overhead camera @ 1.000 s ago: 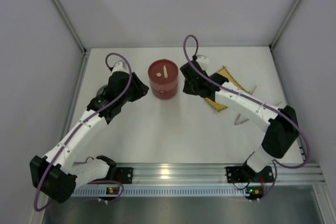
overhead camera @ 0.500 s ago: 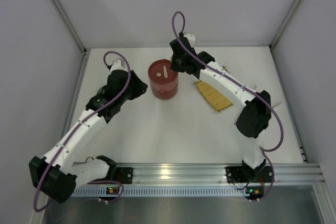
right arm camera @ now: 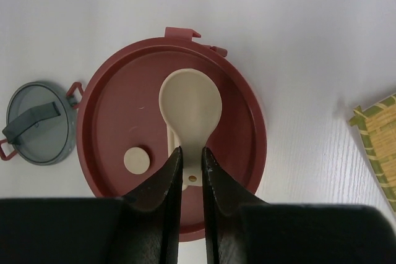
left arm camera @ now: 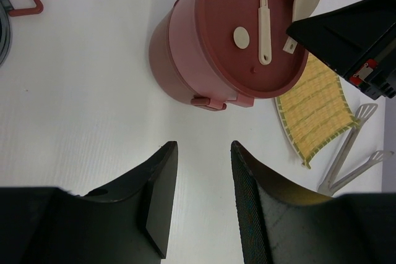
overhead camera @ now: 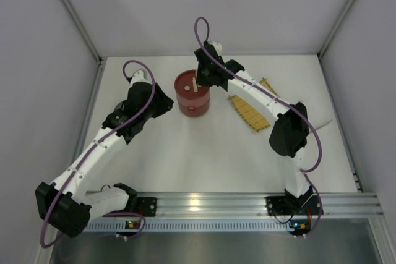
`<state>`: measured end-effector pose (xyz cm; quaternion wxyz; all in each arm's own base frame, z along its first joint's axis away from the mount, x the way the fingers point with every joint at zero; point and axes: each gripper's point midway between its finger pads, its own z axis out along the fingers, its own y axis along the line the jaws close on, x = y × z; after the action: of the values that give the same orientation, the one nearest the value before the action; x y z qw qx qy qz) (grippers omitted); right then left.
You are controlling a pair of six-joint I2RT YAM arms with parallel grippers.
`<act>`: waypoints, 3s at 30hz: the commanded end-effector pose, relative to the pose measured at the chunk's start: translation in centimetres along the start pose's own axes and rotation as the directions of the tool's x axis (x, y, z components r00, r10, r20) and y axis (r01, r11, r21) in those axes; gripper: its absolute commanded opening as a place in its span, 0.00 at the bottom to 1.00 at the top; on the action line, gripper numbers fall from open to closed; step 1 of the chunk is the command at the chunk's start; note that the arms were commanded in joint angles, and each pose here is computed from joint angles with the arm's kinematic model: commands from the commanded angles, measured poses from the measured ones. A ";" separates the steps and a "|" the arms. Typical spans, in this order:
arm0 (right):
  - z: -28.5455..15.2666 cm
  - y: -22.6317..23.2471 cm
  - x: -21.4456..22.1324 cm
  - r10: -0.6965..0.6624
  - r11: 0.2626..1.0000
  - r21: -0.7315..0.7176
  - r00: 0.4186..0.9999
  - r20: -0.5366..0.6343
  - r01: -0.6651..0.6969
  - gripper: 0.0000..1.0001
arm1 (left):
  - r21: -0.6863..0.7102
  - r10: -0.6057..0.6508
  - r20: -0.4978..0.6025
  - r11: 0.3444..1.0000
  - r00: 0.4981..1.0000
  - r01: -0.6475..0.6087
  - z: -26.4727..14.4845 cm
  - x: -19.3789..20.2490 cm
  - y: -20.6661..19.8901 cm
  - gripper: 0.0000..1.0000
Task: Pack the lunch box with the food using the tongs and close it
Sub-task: Place the utensils in the packing box, then pick up the box lid from the center of the board.
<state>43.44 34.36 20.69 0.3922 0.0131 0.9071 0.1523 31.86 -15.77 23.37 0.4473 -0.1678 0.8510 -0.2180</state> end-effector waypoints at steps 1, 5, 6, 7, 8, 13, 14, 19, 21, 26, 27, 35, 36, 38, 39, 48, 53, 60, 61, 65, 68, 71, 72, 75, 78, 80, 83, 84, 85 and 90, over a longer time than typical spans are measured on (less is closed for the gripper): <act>-0.6 -0.3 -0.8 -0.006 1.000 0.004 1.000 0.011 0.006 0.04 | 0.014 -0.005 0.047 1.000 0.999 0.004 -0.4 -1.8 -0.9 0.45; -0.6 -0.2 -0.5 -0.012 1.000 -0.008 1.000 0.001 0.012 0.12 | 0.006 -0.009 0.050 1.000 0.999 0.008 -0.3 -1.8 -0.8 0.45; -0.6 -0.2 -0.5 -0.014 1.000 -0.008 1.000 0.001 0.014 0.13 | 0.008 -0.011 0.049 1.000 0.999 0.011 -0.3 -1.8 -0.8 0.45; -0.6 -0.3 -0.5 -0.015 1.000 -0.007 1.000 0.000 0.015 0.15 | 0.007 -0.014 0.052 1.000 0.999 0.013 -0.3 -1.9 -0.8 0.45; -0.7 -0.2 -0.4 -0.016 1.000 -0.007 1.000 -0.002 0.016 0.18 | 0.003 -0.015 0.051 1.000 0.999 0.014 -0.2 -1.8 -0.8 0.45; -1.0 -0.5 -0.4 -0.022 1.000 -0.003 1.000 -0.003 0.022 0.24 | -0.010 -0.022 0.063 1.000 0.998 0.023 -0.2 -2.2 -0.7 0.45; -1.0 -0.6 -0.5 -0.022 1.000 -0.002 1.000 -0.001 0.022 0.26 | -0.016 -0.021 0.062 1.000 0.998 0.022 -0.1 -2.1 -0.6 0.45; -1.7 -0.7 -0.8 -0.023 1.000 -0.011 1.000 0.007 0.023 0.28 | -0.042 -0.028 0.084 0.999 0.996 0.031 -0.2 -2.8 -0.4 0.46; -2.0 -0.7 -1.1 -0.023 0.999 -0.021 1.000 0.012 0.023 0.29 | -0.055 -0.038 0.097 0.998 0.995 0.044 -0.1 -3.1 -0.2 0.46; -5.3 -0.6 -3.8 -0.021 0.998 -0.058 0.997 0.077 0.026 0.30 | -0.105 -0.058 0.118 0.992 0.991 0.070 0.7 -3.6 0.3 0.46; -6.0 -0.6 -4.5 -0.019 0.998 -0.065 0.996 0.092 0.026 0.30 | -0.111 -0.076 0.122 0.990 0.990 0.089 0.9 -3.7 0.3 0.46; -10.7 -3.2 -6.4 -0.037 0.996 -0.074 0.989 0.146 0.048 0.32 | -0.263 -0.166 0.220 0.939 0.961 0.222 3.3 -6.2 5.1 0.47; -11.1 -3.6 -6.4 -0.031 0.996 -0.080 0.988 0.148 0.044 0.32 | -0.295 -0.159 0.250 0.927 0.955 0.231 3.4 -6.8 5.9 0.47; -12.0 -4.5 -6.0 -0.020 0.994 -0.106 0.988 0.152 0.036 0.33 | -0.342 -0.162 0.283 0.904 0.945 0.257 3.7 -7.7 7.1 0.47; -12.1 -4.8 -5.7 -0.017 0.994 -0.108 0.989 0.149 0.034 0.33 | -0.364 -0.159 0.304 0.892 0.939 0.269 3.7 -8.1 7.7 0.47; -12.8 -7.1 -3.8 -0.002 0.989 -0.146 0.991 0.137 0.022 0.33 | -0.480 -0.275 0.491 0.706 0.826 0.521 4.4 -8.1 14.6 0.53; -12.8 -7.6 -3.1 0.002 0.986 -0.164 0.993 0.121 0.018 0.33 | -0.492 -0.315 0.630 0.545 0.710 0.679 5.1 -6.8 17.9 0.60; -13.7 -8.9 -2.9 0.017 0.986 -0.168 0.991 0.132 0.006 0.33 | -0.493 -0.368 0.718 0.330 0.591 0.805 7.2 -5.1 21.5 0.64; -13.6 -9.4 -2.9 0.022 0.987 -0.164 0.991 0.131 -0.001 0.34 | -0.478 -0.380 0.729 0.312 0.569 0.821 7.5 -5.3 21.5 0.64; -13.5 -10.5 -2.7 0.032 0.988 -0.152 0.991 0.129 -0.012 0.34 | -0.478 -0.374 0.752 0.258 0.543 0.840 8.5 -5.1 22.7 0.64; -13.6 -10.6 -2.5 0.028 0.986 -0.167 0.992 0.121 -0.008 0.34 | -0.465 -0.387 0.762 0.232 0.519 0.855 9.2 -4.9 23.8 0.64; -13.5 -10.9 -2.5 0.027 0.986 -0.166 0.993 0.119 -0.007 0.34 | -0.464 -0.387 0.767 0.215 0.511 0.859 10.1 -5.0 24.8 0.64; -13.4 -11.0 -2.5 0.028 0.987 -0.163 0.993 0.117 -0.008 0.34 | -0.477 -0.381 0.768 0.196 0.514 0.857 10.4 -4.8 25.4 0.64; -13.0 -11.1 -2.2 0.024 0.986 -0.165 0.994 0.105 -0.006 0.34 | -0.460 -0.417 0.770 0.161 0.483 0.873 11.4 -4.1 26.0 0.64; -12.9 -11.0 -2.2 0.024 0.985 -0.174 0.994 0.103 -0.006 0.34 | -0.436 -0.419 0.779 0.173 0.467 0.883 12.3 -4.8 26.0 0.64; -12.8 -11.0 -2.1 0.026 0.984 -0.177 0.994 0.101 -0.008 0.34 | -0.440 -0.408 0.781 0.178 0.473 0.880 13.0 -5.4 26.1 0.64; -12.4 -11.0 -1.9 0.024 0.984 -0.175 0.995 0.094 -0.007 0.34 | -0.441 -0.417 0.776 0.178 0.474 0.879 14.1 -5.6 26.1 0.63; -12.2 -11.1 -1.9 0.026 0.985 -0.173 0.995 0.092 -0.010 0.34 | -0.449 -0.417 0.773 0.173 0.478 0.877 14.4 -5.4 26.3 0.63; -12.1 -11.2 -1.8 0.027 0.985 -0.170 0.996 0.088 -0.011 0.34 | -0.445 -0.423 0.771 0.177 0.476 0.878 14.7 -5.8 26.1 0.62; -11.8 -11.2 -1.8 0.029 0.985 -0.173 0.996 0.085 -0.014 0.34 | -0.463 -0.423 0.759 0.182 0.495 0.867 15.2 -5.7 26.3 0.45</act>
<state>36.22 20.55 25.22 0.4031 -0.0023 0.8868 0.2261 44.05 5.46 5.19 0.3475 -0.7547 0.5496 0.0873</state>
